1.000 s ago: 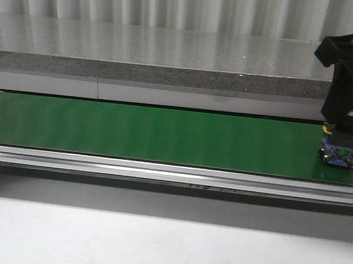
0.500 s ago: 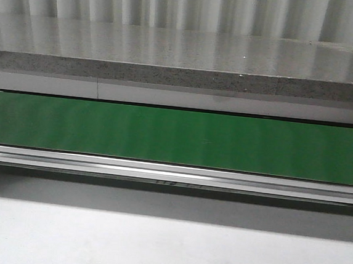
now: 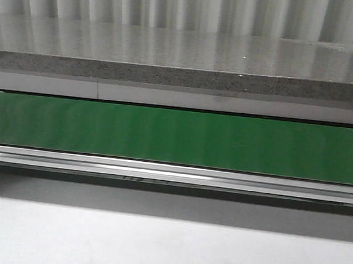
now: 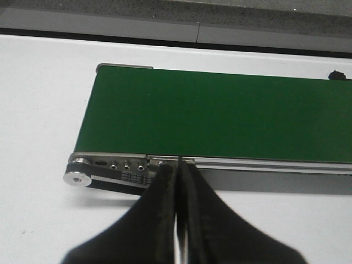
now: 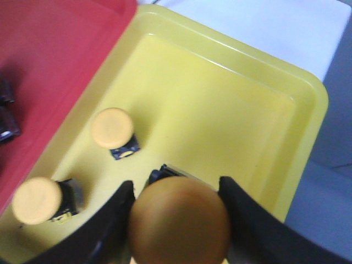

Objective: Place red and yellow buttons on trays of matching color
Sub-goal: 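Lower the yellow button into the yellow tray and open the right gripper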

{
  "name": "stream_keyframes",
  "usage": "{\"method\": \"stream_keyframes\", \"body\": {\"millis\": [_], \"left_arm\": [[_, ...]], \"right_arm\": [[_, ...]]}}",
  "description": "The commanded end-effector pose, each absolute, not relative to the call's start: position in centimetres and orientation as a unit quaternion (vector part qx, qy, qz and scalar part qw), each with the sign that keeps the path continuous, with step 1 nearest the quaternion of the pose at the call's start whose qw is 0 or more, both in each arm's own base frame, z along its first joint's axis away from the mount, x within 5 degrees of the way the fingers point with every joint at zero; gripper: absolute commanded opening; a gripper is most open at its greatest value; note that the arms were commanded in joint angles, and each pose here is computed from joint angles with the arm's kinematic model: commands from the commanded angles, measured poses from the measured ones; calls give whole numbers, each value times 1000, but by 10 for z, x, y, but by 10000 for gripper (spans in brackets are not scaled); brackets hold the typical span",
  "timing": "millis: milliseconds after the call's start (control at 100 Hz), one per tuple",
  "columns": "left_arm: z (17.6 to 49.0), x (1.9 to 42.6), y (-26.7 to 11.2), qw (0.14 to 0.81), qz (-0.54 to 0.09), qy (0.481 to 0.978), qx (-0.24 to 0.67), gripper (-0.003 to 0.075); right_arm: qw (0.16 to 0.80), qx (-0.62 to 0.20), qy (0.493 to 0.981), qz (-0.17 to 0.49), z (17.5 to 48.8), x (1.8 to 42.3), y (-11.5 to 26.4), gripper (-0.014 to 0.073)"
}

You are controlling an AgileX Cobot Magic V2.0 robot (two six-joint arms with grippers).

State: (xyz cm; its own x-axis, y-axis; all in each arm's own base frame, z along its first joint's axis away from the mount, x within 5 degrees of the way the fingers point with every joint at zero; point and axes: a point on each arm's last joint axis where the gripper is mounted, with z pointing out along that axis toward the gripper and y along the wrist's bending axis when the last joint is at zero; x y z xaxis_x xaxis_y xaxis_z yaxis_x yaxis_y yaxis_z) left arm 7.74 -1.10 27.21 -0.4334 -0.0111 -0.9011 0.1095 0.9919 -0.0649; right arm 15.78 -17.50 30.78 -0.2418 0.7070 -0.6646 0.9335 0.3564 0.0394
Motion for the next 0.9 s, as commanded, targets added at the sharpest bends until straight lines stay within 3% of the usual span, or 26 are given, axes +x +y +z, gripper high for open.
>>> {"method": "stream_keyframes", "body": {"millis": [0, 160, 590, 660, 810, 890], "left_arm": [[286, 80, -12, 568, -63, 820, 31, -20], [286, 80, -12, 568, -63, 820, 31, -20], [286, 80, -12, 568, -63, 820, 31, -20], [286, 80, -12, 568, -63, 820, 31, -20], [286, 80, -12, 568, -63, 820, 31, -20], [286, 80, -12, 568, -63, 820, 31, -20]], "right_arm": [[336, 547, 743, -190, 306, 152, -186, -43], [321, 576, 733, -167, 274, 151, -201, -43], [297, 588, 740, -133, 227, 175, -225, -27], [293, 589, 742, -132, 224, 176, -225, 57], [293, 589, 741, -132, 225, 176, -225, 427], [295, 589, 740, -132, 226, 175, -225, 552]]}}
